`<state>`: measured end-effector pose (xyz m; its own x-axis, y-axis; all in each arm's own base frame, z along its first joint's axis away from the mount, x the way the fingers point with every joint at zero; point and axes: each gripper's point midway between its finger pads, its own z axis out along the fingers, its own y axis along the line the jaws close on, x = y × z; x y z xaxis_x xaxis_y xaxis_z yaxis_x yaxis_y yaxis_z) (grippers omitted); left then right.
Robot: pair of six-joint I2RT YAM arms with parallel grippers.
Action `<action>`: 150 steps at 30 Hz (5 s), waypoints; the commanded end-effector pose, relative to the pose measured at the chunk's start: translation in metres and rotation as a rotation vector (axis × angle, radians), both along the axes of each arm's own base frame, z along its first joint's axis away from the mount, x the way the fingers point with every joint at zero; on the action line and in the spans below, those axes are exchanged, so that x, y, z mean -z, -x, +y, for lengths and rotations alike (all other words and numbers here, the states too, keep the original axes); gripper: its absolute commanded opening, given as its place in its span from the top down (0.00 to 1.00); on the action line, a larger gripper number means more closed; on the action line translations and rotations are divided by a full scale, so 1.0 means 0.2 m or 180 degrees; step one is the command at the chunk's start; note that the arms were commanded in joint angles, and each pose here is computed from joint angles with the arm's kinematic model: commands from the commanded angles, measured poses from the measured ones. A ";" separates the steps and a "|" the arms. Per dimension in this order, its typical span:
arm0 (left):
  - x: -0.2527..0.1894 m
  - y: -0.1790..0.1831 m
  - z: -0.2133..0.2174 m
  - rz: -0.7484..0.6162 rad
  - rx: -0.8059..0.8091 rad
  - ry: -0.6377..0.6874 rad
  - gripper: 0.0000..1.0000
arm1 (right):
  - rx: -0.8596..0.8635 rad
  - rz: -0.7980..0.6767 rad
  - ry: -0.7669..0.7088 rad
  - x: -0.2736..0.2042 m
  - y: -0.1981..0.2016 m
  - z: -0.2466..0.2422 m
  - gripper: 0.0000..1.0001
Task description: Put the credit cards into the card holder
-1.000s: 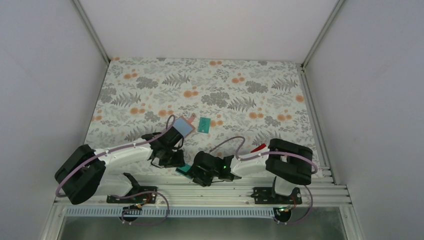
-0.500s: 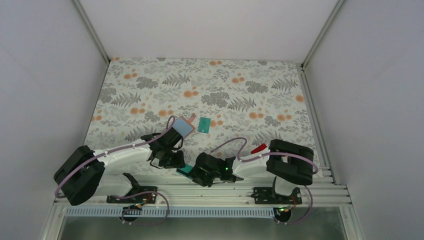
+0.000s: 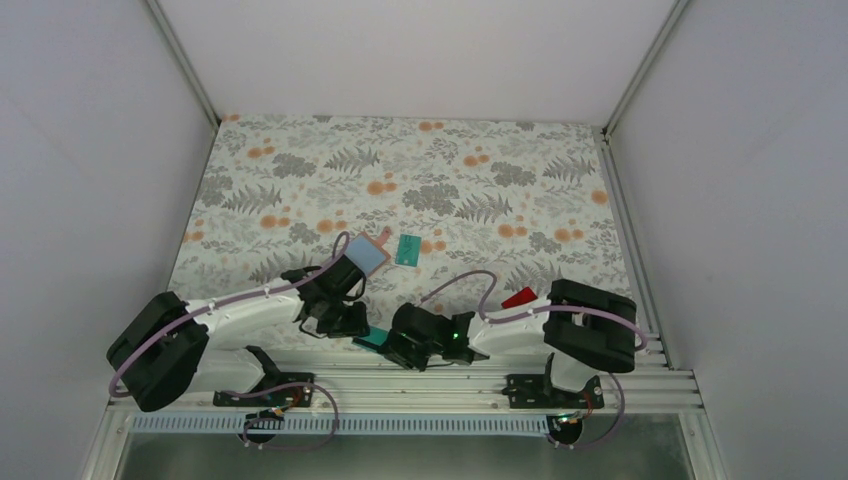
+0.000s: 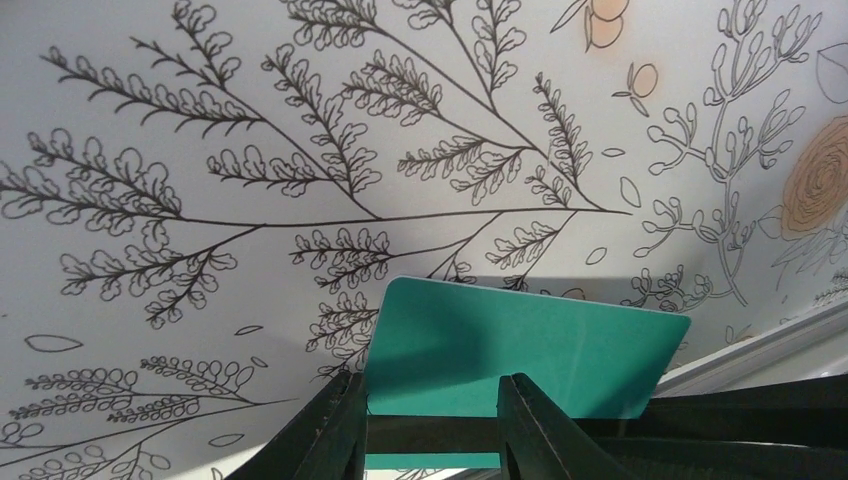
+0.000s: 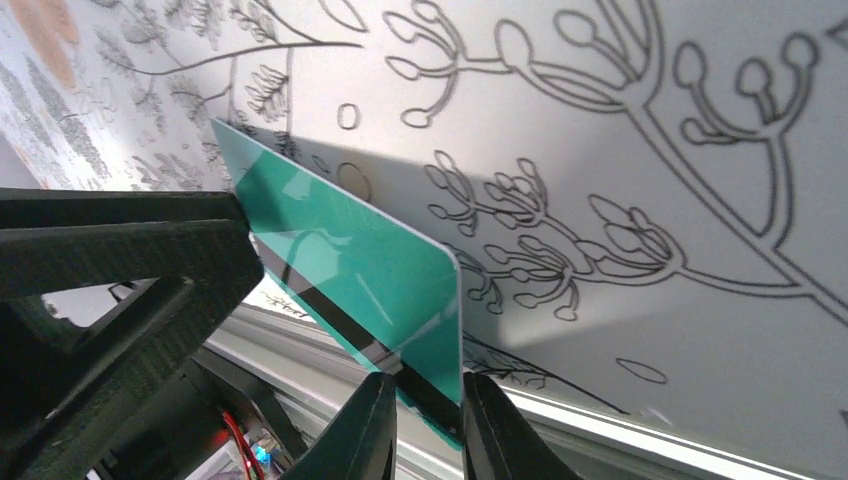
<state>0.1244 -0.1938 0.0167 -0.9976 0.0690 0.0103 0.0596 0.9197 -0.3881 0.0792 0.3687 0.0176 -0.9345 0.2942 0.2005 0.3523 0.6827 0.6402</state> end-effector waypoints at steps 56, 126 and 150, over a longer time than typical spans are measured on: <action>-1.65 -0.83 -0.18 -0.1811 -0.1828 0.2351 0.34 | 0.0250 -0.2177 -0.2020 -1.76 -1.26 -0.42 0.96; -1.25 -0.91 -0.07 -0.1491 -0.0466 0.1307 0.98 | -0.0857 -0.2195 -0.1040 -1.35 -1.31 -0.39 0.33; -0.37 -0.77 0.22 -0.0483 -0.0705 0.1490 0.98 | -0.2215 -0.1688 0.0614 -0.17 -1.50 -0.04 0.34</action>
<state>0.2780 -0.1464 0.0955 -0.9714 -0.2135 -0.1037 -0.0683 0.6699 -0.7393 0.3771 0.3617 0.0656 -0.8864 -0.3477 -0.3057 -0.4609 0.7248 0.5121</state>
